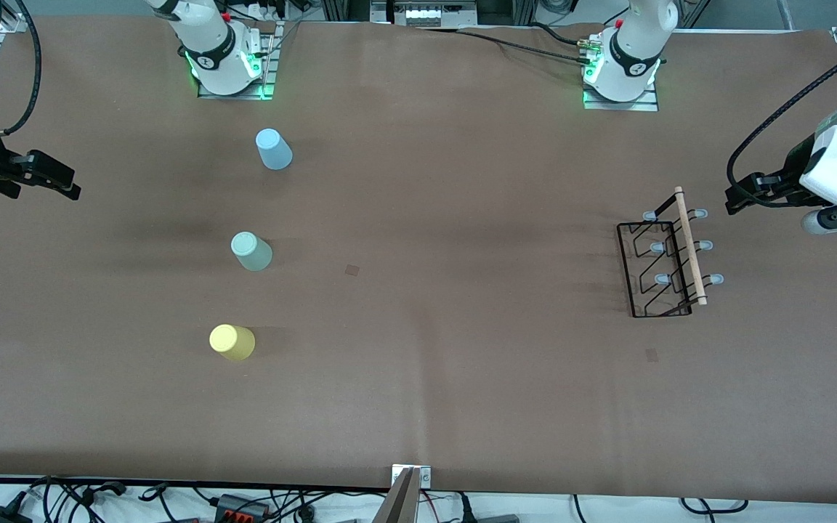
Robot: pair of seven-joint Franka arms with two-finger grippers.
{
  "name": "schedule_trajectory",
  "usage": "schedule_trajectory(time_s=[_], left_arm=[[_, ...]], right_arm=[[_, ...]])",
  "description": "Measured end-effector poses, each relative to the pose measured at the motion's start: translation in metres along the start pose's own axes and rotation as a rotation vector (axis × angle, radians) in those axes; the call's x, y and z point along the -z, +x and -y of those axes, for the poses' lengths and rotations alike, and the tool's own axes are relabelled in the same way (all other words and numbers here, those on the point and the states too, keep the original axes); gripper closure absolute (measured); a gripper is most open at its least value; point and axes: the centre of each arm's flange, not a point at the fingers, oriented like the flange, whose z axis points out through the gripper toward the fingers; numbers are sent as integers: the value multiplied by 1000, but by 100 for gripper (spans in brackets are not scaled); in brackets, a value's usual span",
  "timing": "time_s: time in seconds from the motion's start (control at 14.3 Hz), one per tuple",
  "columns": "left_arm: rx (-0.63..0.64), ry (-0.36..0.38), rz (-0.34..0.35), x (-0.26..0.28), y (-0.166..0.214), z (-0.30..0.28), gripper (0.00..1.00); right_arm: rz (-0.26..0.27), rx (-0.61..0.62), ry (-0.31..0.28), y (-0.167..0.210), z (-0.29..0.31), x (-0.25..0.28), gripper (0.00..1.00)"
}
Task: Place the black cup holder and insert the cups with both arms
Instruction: 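Lower the left gripper onto the rack's wooden dowel and grasp it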
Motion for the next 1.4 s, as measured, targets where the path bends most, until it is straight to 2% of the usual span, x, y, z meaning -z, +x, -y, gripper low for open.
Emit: schedule_trajectory(time_s=[0.42, 0.56, 0.7, 0.84, 0.98, 1.26, 1.33, 1.4], left_arm=[[-24, -1, 10, -5, 2, -2, 0], [-100, -4, 32, -21, 9, -5, 0], [-146, -14, 21, -51, 19, -7, 0], [-165, -24, -2, -103, 23, -7, 0], [-160, -29, 10, -151, 17, -1, 0], [-146, -35, -16, -194, 6, 16, 3], [-149, -36, -17, -203, 2, 15, 7], [-150, -36, -13, -210, -2, 14, 7]], right_arm=[[1, 0, 0, 0, 0, 0, 0], [1, 1, 0, 0, 0, 0, 0], [1, 1, 0, 0, 0, 0, 0], [1, 1, 0, 0, 0, 0, 0], [1, 1, 0, 0, 0, 0, 0], [1, 1, 0, 0, 0, 0, 0], [1, 1, 0, 0, 0, 0, 0], [1, 1, 0, 0, 0, 0, 0]])
